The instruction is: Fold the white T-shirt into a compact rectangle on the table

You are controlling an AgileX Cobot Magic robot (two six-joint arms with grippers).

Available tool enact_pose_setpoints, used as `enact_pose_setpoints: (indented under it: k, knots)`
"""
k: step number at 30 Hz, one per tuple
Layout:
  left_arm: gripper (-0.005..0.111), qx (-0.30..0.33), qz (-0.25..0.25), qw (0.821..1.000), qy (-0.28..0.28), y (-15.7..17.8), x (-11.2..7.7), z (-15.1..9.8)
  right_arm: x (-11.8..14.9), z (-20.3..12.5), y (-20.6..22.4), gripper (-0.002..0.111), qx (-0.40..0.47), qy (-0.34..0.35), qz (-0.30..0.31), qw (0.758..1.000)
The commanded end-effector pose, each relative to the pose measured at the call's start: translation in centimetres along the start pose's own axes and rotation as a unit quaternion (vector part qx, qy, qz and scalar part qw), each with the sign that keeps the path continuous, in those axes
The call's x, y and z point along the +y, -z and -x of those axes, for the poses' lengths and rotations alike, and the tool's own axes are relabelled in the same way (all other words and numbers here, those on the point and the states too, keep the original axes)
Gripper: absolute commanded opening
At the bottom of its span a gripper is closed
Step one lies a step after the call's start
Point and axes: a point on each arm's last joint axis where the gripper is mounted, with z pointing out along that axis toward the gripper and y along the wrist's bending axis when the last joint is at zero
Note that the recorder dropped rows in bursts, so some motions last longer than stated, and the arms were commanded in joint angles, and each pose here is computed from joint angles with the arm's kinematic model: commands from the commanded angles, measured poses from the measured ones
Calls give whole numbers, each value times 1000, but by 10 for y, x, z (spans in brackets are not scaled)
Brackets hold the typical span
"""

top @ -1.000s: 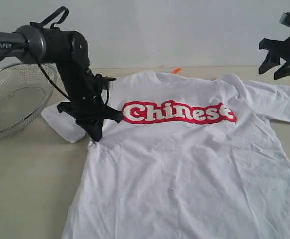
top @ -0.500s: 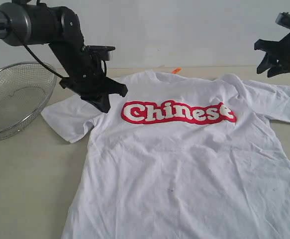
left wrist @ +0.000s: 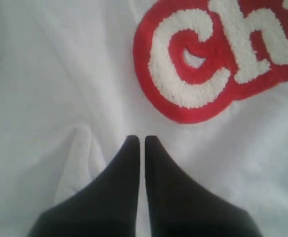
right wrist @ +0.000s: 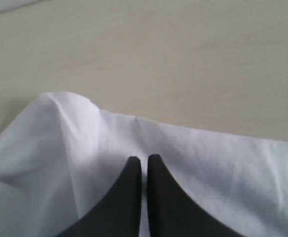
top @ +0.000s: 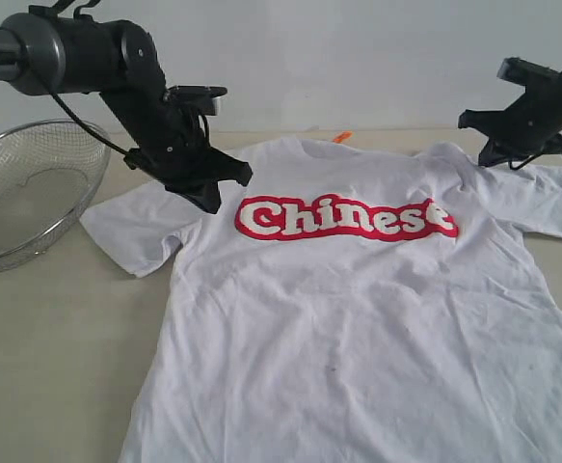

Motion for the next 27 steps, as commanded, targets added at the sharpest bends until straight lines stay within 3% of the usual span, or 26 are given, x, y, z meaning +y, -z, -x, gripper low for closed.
enact_pose_setpoints:
  k: [1,11,17,27]
  knots:
    - [4,-6,-2,1000,-2,1,1,1,-4,0,-4,0,-9,-3,-5,1000]
    - [4,3,-4,1000,-1,1,0,0,-14,-14,-27,0,13,0,-17,1000]
    - [4,6,-5,1000,-1,1,0,-1,-24,-15,-26,0,22,8,-71,997]
    - [4,11,-5,1000,-2,1,0,-2,-41,-18,-21,0,38,-20,-110,993]
